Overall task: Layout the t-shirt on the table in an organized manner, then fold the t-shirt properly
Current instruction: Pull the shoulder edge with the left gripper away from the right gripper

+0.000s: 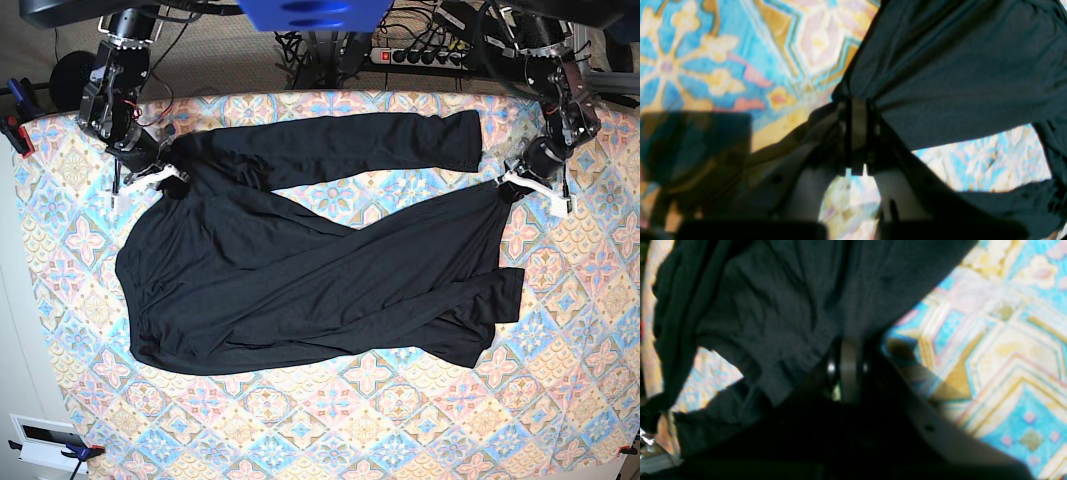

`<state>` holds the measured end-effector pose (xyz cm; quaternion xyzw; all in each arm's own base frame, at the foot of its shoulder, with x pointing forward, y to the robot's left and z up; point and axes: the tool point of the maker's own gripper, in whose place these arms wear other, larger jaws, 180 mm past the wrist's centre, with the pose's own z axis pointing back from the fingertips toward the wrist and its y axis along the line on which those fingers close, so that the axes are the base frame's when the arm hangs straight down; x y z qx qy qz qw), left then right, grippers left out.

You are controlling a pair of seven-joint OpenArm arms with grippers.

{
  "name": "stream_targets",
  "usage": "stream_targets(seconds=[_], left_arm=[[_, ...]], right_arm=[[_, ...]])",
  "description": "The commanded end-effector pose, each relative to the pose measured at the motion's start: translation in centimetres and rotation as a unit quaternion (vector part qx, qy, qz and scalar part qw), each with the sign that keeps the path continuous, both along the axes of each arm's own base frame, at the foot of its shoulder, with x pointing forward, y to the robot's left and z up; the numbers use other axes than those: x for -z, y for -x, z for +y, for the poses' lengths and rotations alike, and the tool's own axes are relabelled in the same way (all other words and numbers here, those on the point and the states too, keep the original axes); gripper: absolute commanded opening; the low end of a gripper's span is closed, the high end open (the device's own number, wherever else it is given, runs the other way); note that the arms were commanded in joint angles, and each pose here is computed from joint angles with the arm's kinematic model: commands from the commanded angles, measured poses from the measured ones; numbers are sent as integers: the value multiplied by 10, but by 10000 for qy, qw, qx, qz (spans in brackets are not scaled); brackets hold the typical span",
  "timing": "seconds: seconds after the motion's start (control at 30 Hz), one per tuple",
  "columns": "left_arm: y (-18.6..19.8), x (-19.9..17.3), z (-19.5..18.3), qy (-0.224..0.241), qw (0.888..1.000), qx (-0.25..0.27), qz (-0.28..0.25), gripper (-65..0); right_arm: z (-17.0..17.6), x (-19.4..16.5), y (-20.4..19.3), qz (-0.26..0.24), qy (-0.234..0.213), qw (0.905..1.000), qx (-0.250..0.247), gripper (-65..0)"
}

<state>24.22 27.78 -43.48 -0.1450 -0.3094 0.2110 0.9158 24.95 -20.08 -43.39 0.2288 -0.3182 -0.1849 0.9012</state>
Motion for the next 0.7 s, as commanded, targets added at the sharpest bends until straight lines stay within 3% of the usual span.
stream_targets(seconds=[0.0,0.1,0.4,0.67], left_arm=[[9,0,13,-243,9995,39,213,-650],[13,-6,17,-378,9991,90,189,-650],[11,-41,82,-1087,9940,-86,65,-650],[5,-50,92,-1235,9923,-95,-4,-640]], right_arm=[[-2,8,15,295,83,9995,-81,-650],[-3,9,15,302,83,9995,-68,-650],[-16,6,13,304,265,9991,-104,-650],[-18,6,12,297,288,9991,-108,-650]])
